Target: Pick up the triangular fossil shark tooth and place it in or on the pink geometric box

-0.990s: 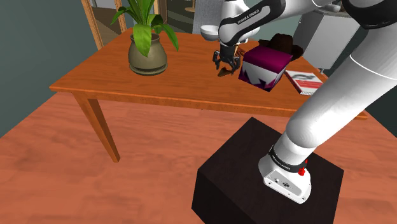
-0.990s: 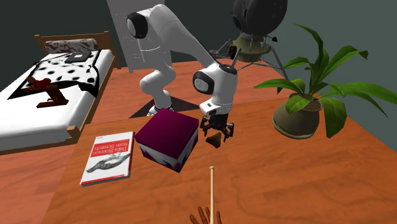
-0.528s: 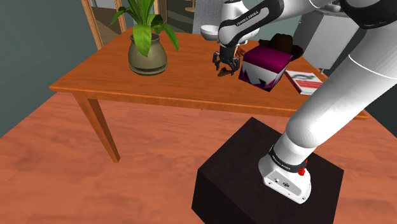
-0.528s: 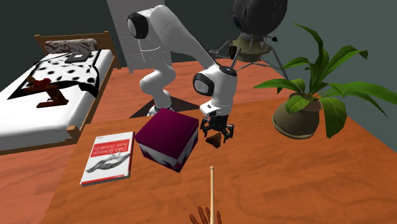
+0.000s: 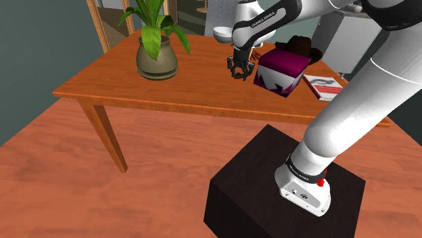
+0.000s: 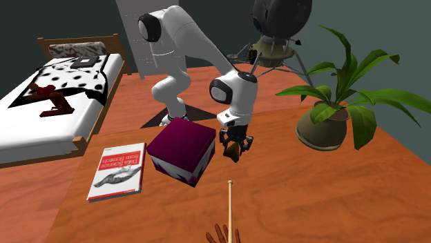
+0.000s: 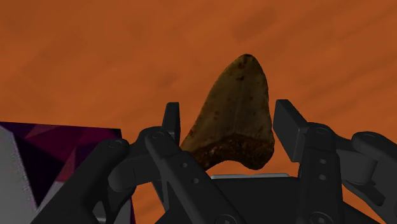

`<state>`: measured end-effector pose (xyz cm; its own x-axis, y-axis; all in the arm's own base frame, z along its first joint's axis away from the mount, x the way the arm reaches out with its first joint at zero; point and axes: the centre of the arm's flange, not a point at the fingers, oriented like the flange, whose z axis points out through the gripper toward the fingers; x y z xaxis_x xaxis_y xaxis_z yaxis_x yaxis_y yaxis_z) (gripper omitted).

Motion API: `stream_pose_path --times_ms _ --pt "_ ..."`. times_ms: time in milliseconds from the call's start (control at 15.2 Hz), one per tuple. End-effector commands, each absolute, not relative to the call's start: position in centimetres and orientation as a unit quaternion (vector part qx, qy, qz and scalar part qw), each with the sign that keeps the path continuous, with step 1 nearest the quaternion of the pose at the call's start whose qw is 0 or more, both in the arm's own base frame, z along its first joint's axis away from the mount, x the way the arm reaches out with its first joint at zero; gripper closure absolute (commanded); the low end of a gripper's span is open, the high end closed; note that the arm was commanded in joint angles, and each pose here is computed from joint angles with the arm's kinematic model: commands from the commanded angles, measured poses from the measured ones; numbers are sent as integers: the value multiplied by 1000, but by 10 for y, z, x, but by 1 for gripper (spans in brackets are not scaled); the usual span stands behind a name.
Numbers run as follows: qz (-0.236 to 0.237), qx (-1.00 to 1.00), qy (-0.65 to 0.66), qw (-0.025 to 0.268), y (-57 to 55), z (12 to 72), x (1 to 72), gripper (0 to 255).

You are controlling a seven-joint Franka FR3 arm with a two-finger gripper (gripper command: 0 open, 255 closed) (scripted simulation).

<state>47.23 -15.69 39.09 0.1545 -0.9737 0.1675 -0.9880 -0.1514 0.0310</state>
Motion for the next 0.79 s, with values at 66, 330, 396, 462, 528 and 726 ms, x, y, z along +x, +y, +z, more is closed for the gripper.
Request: stream_pose_path --times_ms 66,330,396,462,528,726 --pt "54 757 -648 66 -157 391 472 255" --pt "54 757 -648 66 -157 407 472 255" --pt "54 757 -648 66 -157 412 472 255" --pt "54 757 -648 66 -157 417 472 255" --pt "54 757 -648 66 -157 423 472 255" --pt "54 757 -648 66 -157 438 472 255"
